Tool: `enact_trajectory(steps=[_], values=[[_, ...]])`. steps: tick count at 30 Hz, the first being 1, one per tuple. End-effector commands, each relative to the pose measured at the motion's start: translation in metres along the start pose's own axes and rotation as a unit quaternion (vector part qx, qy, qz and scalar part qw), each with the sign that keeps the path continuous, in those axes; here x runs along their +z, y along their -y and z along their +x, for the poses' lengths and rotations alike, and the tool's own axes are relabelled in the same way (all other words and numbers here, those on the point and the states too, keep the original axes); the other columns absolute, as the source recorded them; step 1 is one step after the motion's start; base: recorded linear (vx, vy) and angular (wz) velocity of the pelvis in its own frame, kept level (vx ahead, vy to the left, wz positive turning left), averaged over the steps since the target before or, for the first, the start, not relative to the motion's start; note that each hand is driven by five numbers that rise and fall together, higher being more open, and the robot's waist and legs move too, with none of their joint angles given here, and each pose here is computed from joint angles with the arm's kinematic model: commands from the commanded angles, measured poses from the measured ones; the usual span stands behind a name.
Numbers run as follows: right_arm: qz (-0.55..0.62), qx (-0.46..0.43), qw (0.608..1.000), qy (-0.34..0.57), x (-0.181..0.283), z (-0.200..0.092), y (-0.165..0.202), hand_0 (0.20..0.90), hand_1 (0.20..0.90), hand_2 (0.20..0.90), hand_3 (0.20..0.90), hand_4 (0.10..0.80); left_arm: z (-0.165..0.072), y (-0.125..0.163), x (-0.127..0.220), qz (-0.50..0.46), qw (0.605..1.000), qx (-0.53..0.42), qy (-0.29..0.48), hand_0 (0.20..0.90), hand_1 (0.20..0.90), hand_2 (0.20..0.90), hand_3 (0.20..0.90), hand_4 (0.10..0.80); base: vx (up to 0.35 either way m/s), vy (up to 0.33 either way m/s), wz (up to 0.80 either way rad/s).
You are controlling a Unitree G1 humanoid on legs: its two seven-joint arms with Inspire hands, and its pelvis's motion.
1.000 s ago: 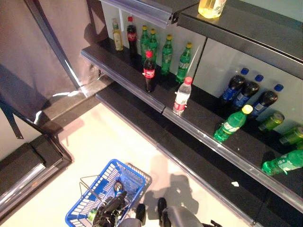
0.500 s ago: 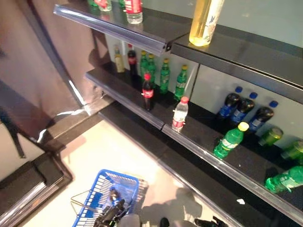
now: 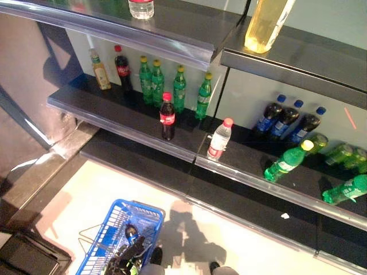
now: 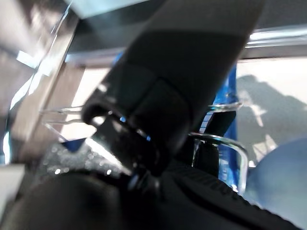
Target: Pick up the drink and place into the basket.
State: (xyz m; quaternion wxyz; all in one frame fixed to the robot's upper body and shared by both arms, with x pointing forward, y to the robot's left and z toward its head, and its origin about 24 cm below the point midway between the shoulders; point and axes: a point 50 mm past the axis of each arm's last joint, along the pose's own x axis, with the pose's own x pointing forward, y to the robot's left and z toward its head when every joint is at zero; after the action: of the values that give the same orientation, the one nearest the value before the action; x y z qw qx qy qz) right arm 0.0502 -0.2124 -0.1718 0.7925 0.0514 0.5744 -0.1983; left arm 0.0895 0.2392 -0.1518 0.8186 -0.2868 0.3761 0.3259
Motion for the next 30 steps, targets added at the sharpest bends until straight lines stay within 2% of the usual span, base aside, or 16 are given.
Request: enact_trajectory(steps=[1,5,10,14,16,24,26,30], values=[[-0.066,0.010,0.995,0.071,0.035,0.002,0.001,0.900,0.900,0.900,0.900,0.800,0.002,0.033,0.047,0.005,0.986,-0.112,0.125,0.300,0.300,0.300,0.200,0.100,-0.020,-0.034,-0.81],[-0.057,0.015,0.996,0.063,0.037,0.003,-0.004,0.900,0.900,0.900,0.900,0.800,0.004,0.038,0.050,0.027,0.985,-0.121,0.122,0.300,0.300,0.300,0.200,0.100,0.033,-0.111,-0.68],[-0.133,0.023,0.987,0.084,0.042,0.002,-0.011,0.900,0.900,0.900,0.900,0.800,0.005,0.041,0.044,0.029,0.988,-0.107,0.108,0.300,0.300,0.300,0.200,0.100,0.105,-0.224,0.03],[-0.179,0.073,0.975,0.112,0.063,-0.002,-0.024,0.900,0.900,0.900,0.900,0.800,0.004,0.044,0.039,-0.008,0.991,-0.094,0.100,0.300,0.300,0.300,0.200,0.100,0.042,-0.187,0.19],[-0.191,0.080,0.971,0.117,0.064,-0.002,-0.024,0.900,0.900,0.900,0.900,0.800,0.005,0.044,0.033,-0.019,0.992,-0.090,0.089,0.300,0.300,0.300,0.200,0.100,0.092,0.066,0.13],[-0.231,0.108,0.955,0.151,0.066,-0.005,-0.029,0.900,0.900,0.900,0.900,0.800,0.007,0.049,0.025,0.041,0.992,-0.092,0.070,0.300,0.300,0.300,0.200,0.100,0.137,0.154,0.05],[-0.265,0.129,0.940,0.174,0.065,-0.010,-0.038,0.900,0.900,0.900,0.900,0.800,0.004,0.050,0.027,0.082,0.987,-0.108,0.085,0.300,0.300,0.300,0.200,0.100,0.196,0.123,-0.06],[-0.320,0.151,0.910,0.216,0.077,-0.020,-0.053,0.900,0.900,0.900,0.900,0.800,0.003,0.045,0.033,0.088,0.986,-0.108,0.090,0.300,0.300,0.300,0.200,0.100,0.083,0.024,0.00]])
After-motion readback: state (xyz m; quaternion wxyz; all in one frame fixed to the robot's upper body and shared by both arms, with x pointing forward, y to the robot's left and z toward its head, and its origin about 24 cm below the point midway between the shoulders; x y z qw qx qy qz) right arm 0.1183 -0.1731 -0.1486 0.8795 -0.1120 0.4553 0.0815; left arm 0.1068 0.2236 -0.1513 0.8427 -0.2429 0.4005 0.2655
